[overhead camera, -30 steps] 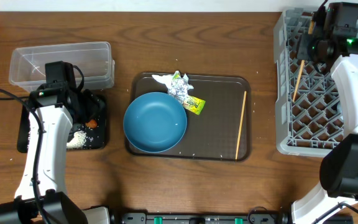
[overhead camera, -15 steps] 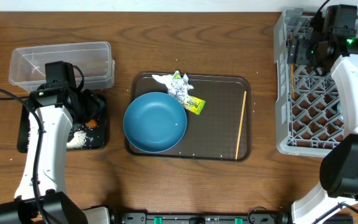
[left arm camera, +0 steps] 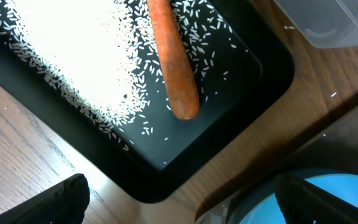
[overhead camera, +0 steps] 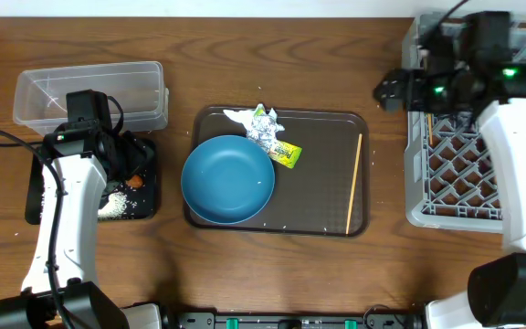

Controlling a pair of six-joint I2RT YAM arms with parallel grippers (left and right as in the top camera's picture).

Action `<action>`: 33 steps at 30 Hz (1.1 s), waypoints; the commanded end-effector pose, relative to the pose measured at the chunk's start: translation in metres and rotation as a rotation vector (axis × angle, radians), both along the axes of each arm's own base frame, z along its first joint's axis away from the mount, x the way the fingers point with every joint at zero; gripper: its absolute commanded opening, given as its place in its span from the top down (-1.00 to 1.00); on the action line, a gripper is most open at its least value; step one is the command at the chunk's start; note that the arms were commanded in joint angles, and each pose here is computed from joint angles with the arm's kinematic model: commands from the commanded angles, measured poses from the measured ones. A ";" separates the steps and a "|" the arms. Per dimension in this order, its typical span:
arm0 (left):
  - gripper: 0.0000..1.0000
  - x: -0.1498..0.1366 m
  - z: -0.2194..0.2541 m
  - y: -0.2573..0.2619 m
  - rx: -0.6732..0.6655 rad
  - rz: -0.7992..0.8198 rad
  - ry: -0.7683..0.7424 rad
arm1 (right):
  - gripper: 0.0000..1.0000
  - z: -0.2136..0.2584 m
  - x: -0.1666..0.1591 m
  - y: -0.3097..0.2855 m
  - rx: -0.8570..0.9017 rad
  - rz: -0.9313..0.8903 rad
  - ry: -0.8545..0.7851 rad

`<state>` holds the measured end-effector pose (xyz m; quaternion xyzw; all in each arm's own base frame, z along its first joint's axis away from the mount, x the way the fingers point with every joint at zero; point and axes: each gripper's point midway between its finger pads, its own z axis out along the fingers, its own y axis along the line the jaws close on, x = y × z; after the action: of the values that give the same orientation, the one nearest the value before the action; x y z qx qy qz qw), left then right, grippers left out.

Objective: Sort waste into correct bins and load items into the dishwasher rack
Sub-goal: 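Move the right gripper back over the remaining chopstick on the tray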

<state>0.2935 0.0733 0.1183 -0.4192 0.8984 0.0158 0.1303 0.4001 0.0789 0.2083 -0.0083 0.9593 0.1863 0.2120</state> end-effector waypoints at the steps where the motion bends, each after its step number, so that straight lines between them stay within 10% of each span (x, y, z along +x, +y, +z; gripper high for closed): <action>1: -0.96 -0.001 0.007 0.005 0.023 0.018 -0.013 | -0.98 -0.038 -0.018 0.018 -0.041 -0.083 0.127; 33: -0.96 -0.001 0.007 0.005 0.023 0.018 -0.013 | -0.98 -0.093 -0.059 0.135 0.010 0.166 0.111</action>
<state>0.2934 0.0733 0.1185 -0.4192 0.8983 0.0157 0.1304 0.3480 0.2043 0.1142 -0.0710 0.9667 0.1938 0.1513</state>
